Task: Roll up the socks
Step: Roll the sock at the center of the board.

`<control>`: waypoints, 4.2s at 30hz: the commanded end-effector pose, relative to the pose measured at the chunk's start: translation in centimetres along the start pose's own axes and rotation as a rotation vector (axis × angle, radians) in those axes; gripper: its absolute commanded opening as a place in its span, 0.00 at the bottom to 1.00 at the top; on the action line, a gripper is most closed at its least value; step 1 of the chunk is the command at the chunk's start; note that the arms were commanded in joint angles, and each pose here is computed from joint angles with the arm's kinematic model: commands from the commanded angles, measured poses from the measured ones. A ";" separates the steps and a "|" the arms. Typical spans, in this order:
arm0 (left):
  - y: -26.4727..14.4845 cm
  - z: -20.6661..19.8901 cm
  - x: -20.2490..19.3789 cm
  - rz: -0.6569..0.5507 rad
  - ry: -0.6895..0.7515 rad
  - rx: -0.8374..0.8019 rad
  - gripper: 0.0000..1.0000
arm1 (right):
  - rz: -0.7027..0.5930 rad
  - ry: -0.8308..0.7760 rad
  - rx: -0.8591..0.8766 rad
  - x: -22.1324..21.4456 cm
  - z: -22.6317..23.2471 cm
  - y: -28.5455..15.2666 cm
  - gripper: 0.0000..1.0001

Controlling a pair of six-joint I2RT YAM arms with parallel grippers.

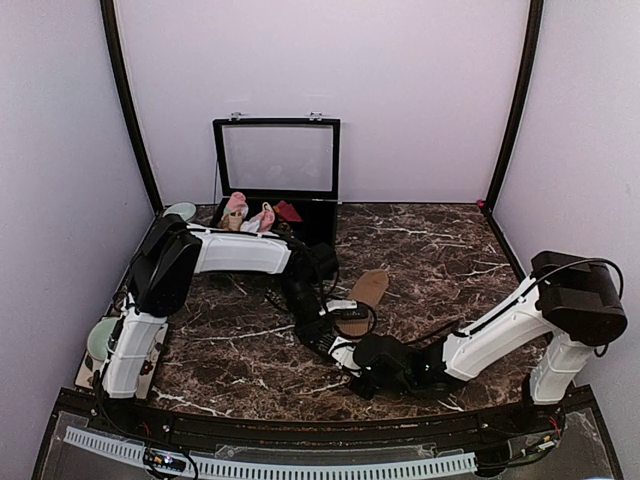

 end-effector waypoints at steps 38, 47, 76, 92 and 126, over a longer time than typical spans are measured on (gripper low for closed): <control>0.7 -7.1 0.2 0.026 0.617 0.226 0.36 | 0.484 1.180 0.570 -8.4 -2.6 0.1 0.00; 2.1 -5.6 0.1 0.078 0.608 0.248 0.28 | 0.492 1.192 0.567 -8.8 -3.0 0.0 0.00; 4.3 -3.8 -2.7 0.213 0.459 0.298 0.00 | 0.427 1.156 0.562 -8.1 -3.9 -0.4 0.22; 2.6 -4.5 -2.9 0.067 0.024 -0.210 0.00 | -0.052 0.566 0.071 -3.0 -3.3 -8.3 0.98; 3.8 -1.5 0.7 0.148 -0.043 -0.201 0.00 | -0.214 -0.302 0.045 0.6 3.1 -6.4 0.65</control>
Point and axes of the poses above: each gripper's point midway between its finger pads, its own y axis out along the fingers, its own z axis along the line the jaws close on, x = y × z, the point moved 9 cm from there along -y, back along the fingers, and after that the axes turned 3 degrees about y, right-handed, at the moved point
